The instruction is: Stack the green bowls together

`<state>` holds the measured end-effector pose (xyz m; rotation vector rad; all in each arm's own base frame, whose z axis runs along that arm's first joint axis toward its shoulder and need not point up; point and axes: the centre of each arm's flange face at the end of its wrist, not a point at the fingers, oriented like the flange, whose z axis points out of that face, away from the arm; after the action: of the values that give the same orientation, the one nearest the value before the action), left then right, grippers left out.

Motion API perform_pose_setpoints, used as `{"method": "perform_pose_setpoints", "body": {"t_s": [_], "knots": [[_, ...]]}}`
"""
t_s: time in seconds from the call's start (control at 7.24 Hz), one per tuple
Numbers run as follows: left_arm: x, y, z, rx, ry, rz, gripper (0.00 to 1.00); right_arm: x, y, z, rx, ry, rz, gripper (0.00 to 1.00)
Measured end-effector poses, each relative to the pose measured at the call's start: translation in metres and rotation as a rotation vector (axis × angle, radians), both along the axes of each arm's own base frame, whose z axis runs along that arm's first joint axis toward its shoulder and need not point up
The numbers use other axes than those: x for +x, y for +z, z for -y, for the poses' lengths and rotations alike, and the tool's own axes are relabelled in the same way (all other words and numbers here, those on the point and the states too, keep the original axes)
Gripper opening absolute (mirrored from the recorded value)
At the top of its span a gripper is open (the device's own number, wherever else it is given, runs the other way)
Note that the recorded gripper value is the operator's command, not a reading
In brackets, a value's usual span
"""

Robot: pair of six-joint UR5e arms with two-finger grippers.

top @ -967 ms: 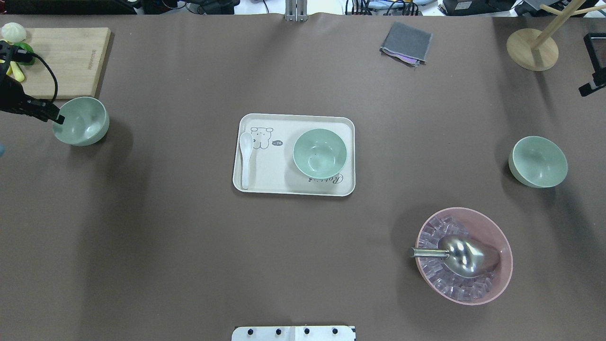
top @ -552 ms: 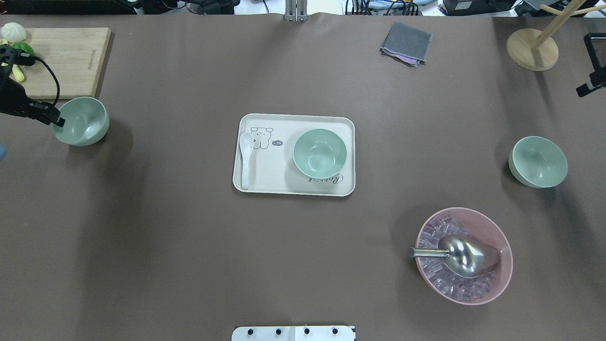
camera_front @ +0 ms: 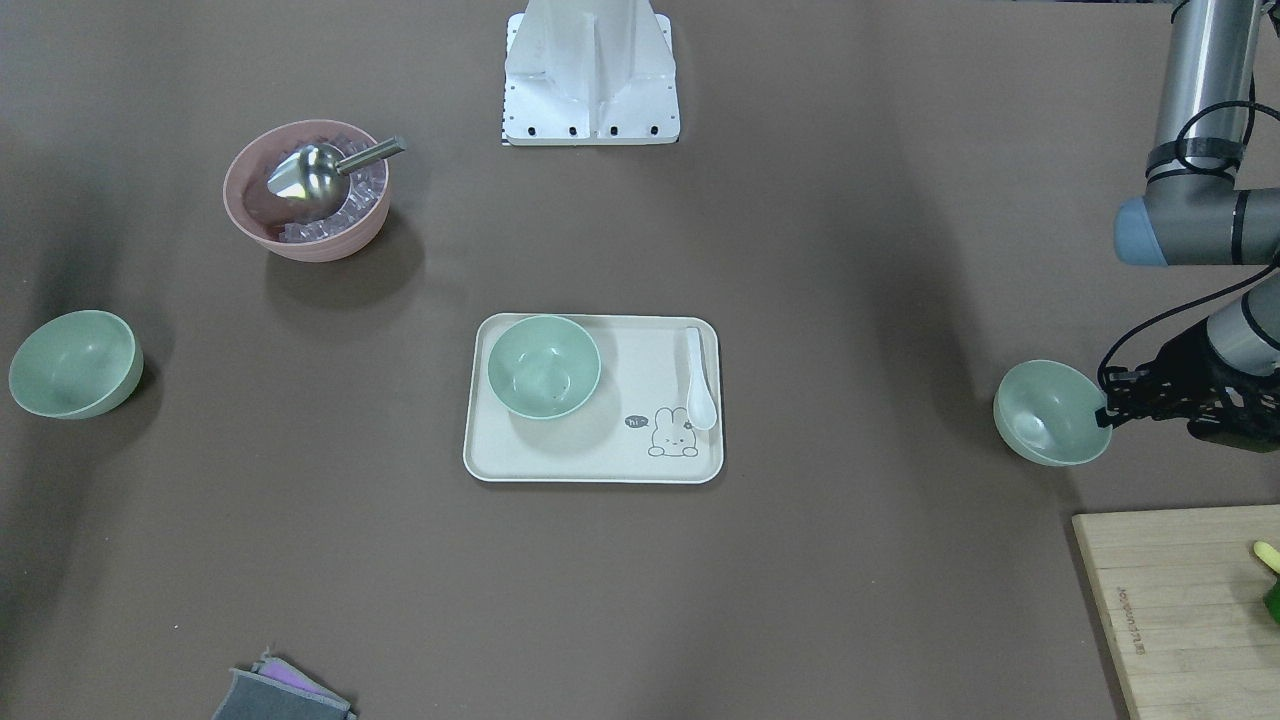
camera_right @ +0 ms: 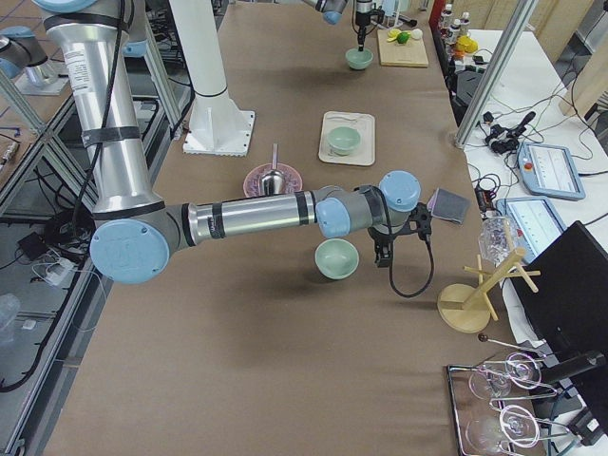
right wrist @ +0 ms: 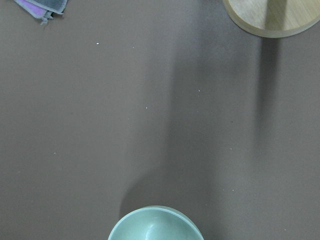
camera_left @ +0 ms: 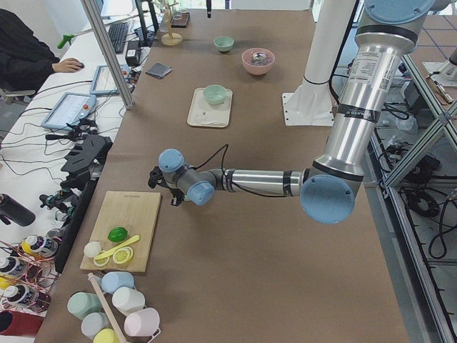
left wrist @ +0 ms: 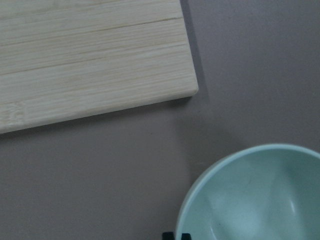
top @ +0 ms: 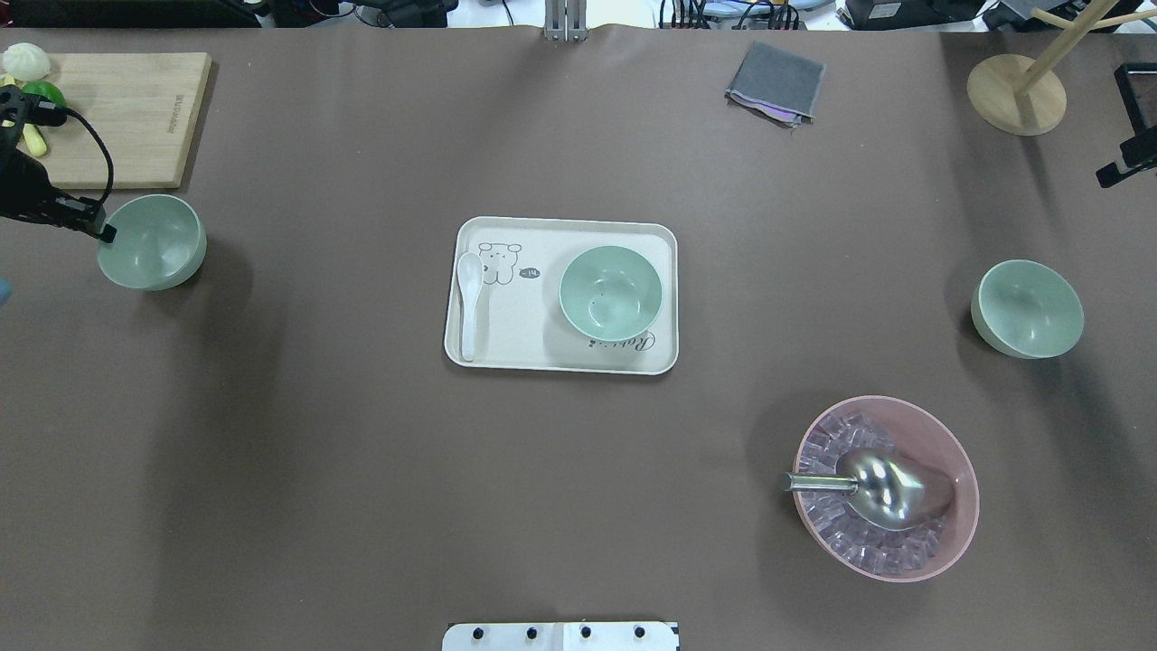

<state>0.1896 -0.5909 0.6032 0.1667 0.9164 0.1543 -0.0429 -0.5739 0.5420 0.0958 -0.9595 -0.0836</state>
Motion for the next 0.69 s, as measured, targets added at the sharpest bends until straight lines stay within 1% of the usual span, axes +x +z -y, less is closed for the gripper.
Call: {"method": "perform_pose_setpoints", "body": {"t_s": [0.14,0.28,0.41,0.55,0.69], "knots": [[-0.005,-0.003,0.001,-0.015,0.002,-0.019,0.00,-0.002,-0.001,0.001,-0.001,0.002,-0.006,1.00],[-0.018,-0.013,0.007,-0.048,0.005,-0.064,0.00,-0.004,-0.001,0.001,-0.002,-0.001,-0.009,1.00],[-0.034,-0.034,0.018,-0.087,0.000,-0.109,0.00,-0.009,0.001,0.001,0.000,-0.007,-0.027,1.00],[-0.044,-0.065,0.030,-0.122,-0.007,-0.135,0.00,-0.019,0.008,-0.001,0.005,-0.015,-0.074,1.00],[-0.047,-0.101,0.041,-0.148,-0.013,-0.144,0.00,-0.031,0.020,-0.007,0.006,-0.030,-0.126,1.00]]}}
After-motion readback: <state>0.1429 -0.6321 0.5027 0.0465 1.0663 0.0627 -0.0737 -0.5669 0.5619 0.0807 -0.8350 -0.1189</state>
